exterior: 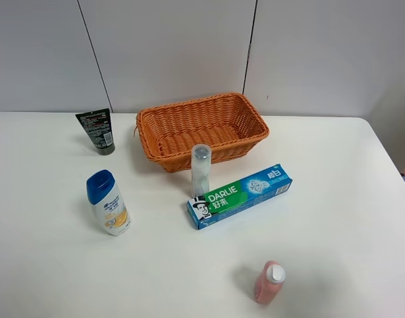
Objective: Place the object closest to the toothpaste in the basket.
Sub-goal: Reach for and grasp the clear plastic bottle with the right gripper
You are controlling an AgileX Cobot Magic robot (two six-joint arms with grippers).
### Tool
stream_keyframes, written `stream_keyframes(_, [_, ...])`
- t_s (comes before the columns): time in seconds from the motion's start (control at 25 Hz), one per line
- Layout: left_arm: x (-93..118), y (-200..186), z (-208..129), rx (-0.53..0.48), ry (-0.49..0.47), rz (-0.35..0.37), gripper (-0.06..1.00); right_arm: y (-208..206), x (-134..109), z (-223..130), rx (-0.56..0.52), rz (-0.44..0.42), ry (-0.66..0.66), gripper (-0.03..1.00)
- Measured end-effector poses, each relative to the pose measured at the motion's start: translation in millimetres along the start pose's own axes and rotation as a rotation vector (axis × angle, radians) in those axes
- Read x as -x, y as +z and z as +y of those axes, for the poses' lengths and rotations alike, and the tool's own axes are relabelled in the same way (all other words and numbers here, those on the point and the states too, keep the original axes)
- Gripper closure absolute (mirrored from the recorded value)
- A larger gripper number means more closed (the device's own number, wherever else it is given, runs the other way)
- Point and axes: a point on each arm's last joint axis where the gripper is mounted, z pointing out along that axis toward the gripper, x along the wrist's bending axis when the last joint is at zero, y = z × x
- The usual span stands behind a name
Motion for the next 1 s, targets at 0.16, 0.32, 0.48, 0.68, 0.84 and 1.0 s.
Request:
stream_keyframes(0.16, [0.0, 0.0, 0.0, 0.0, 0.0, 0.0, -0.05, 0.0, 0.0, 0.0, 0.0, 0.0, 0.0, -0.02])
stream_keyframes(0.32, [0.0, 0.0, 0.0, 0.0, 0.0, 0.0, -0.05, 0.0, 0.0, 0.0, 0.0, 0.0, 0.0, -0.02])
stream_keyframes(0.48, [0.0, 0.0, 0.0, 0.0, 0.0, 0.0, -0.05, 0.0, 0.0, 0.0, 0.0, 0.0, 0.0, -0.02])
stream_keyframes(0.68, [0.0, 0.0, 0.0, 0.0, 0.0, 0.0, -0.05, 0.0, 0.0, 0.0, 0.0, 0.0, 0.0, -0.02])
stream_keyframes(0.84, [0.0, 0.0, 0.0, 0.0, 0.0, 0.0, -0.05, 0.0, 0.0, 0.0, 0.0, 0.0, 0.0, -0.02])
stream_keyframes(1.0, [0.0, 0.0, 0.0, 0.0, 0.0, 0.0, -0.05, 0.0, 0.0, 0.0, 0.0, 0.0, 0.0, -0.02])
